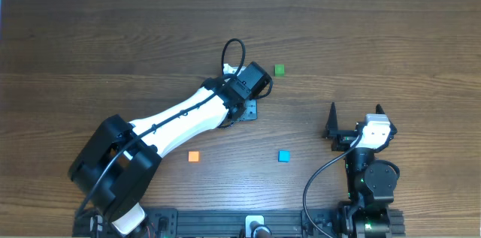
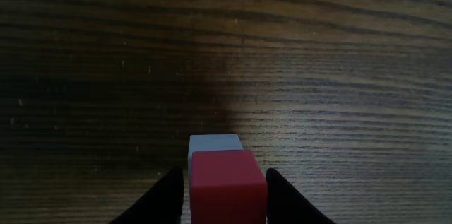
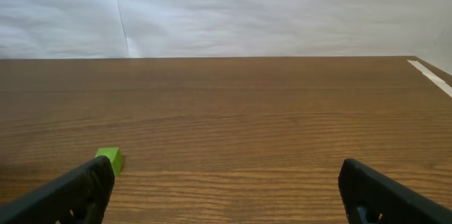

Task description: Stack Cubes

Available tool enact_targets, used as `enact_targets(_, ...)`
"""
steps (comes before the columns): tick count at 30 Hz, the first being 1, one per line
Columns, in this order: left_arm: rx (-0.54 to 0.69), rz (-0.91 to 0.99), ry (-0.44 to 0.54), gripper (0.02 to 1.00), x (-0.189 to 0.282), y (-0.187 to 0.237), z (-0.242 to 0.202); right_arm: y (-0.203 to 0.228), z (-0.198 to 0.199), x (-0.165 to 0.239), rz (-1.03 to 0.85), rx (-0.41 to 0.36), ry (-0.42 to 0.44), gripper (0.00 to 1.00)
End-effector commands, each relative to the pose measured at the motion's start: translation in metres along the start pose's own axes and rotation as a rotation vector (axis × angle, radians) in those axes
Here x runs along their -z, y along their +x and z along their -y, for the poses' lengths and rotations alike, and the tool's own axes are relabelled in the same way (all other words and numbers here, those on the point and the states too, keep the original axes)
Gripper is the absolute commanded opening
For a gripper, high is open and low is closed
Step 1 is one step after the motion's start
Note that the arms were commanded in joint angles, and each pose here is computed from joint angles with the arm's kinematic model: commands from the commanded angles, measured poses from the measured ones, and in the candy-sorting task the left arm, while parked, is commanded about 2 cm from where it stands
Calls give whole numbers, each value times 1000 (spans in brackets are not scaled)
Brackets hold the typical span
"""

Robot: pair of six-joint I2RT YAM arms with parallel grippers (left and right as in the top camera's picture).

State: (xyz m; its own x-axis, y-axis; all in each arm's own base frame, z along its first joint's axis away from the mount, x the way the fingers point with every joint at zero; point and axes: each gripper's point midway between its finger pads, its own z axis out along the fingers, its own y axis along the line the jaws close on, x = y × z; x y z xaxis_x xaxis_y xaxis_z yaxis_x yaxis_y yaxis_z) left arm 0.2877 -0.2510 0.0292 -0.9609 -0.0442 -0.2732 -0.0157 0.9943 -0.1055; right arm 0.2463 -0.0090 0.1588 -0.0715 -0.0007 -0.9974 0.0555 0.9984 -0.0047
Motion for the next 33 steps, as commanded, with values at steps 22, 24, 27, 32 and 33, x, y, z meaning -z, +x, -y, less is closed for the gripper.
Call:
enact_targets(22, 23, 143, 78, 998, 87, -22, -5, 2, 4, 0, -1, 1, 19, 991)
enact_targets(24, 21, 153, 53, 998, 110, -15, -21, 2, 4, 0, -2, 1, 19, 993)
enact_targets(27, 19, 151, 9, 998, 131, 3, -48, 2, 4, 0, -1, 1, 19, 993)
enact_targets(32, 10, 125, -49, 1000, 119, 35, -84, 2, 4, 0, -2, 1, 19, 991)
enact_targets(33, 9, 119, -55, 1000, 113, 41, -90, 2, 4, 0, -2, 1, 19, 993)
